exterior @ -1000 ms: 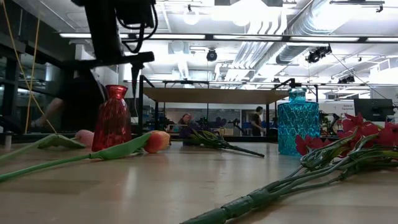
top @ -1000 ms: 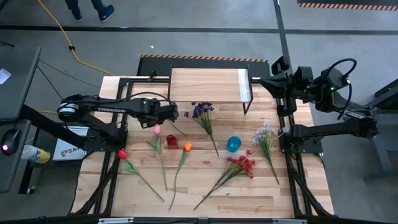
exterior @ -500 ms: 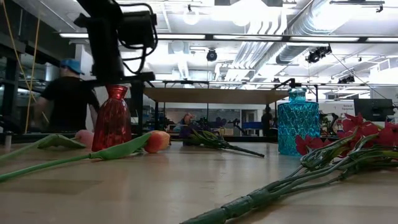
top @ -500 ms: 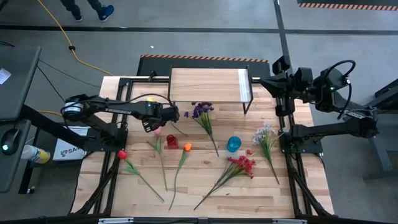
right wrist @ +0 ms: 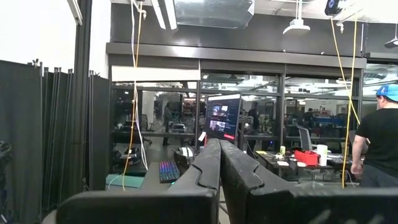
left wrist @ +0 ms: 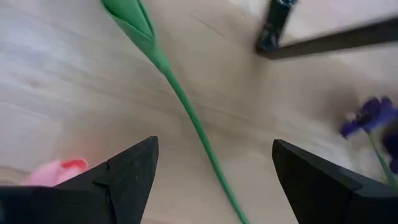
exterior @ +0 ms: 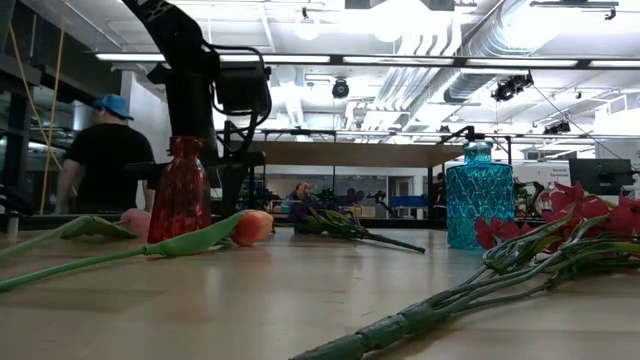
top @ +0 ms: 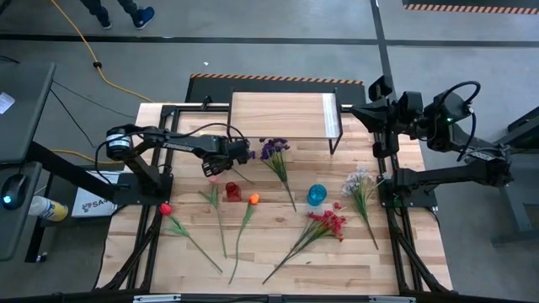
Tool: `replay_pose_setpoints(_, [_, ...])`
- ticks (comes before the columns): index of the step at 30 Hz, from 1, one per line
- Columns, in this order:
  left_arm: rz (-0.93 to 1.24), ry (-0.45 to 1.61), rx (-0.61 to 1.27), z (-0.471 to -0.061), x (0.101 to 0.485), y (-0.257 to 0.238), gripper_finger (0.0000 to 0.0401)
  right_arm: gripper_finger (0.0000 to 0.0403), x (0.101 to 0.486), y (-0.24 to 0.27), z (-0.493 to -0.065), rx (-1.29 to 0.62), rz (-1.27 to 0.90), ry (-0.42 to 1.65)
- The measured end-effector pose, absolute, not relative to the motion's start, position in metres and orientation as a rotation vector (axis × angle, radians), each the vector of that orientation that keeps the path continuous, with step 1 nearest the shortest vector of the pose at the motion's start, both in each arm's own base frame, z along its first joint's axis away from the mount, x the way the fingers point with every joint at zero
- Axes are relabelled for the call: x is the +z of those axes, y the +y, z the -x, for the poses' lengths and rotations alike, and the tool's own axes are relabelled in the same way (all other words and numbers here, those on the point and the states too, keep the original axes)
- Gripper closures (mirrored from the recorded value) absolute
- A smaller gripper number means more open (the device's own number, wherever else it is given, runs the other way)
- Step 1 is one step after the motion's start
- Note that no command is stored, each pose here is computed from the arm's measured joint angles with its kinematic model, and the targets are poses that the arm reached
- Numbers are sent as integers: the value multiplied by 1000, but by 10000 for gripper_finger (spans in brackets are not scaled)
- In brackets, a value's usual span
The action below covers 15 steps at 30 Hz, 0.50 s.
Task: Pick and place flowers into a vace then onto a shelf
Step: Put the yellow flower into the red vase
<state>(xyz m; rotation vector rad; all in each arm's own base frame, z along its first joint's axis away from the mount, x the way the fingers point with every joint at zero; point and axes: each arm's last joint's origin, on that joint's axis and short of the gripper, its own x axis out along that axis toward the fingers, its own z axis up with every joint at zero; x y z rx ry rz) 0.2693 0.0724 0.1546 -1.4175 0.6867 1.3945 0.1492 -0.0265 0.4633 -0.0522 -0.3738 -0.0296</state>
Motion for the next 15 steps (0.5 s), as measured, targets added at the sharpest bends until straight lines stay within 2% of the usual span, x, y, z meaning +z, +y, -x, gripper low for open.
replay_pose_setpoints(7, [1391,639,1433,-269,154,75,55,402,463,-27,-149,-30,54,-374])
replay_pose_setpoints(15, [1397,694,1479,-271,138,82,55,402,463,-27,-149,-30,55,-373])
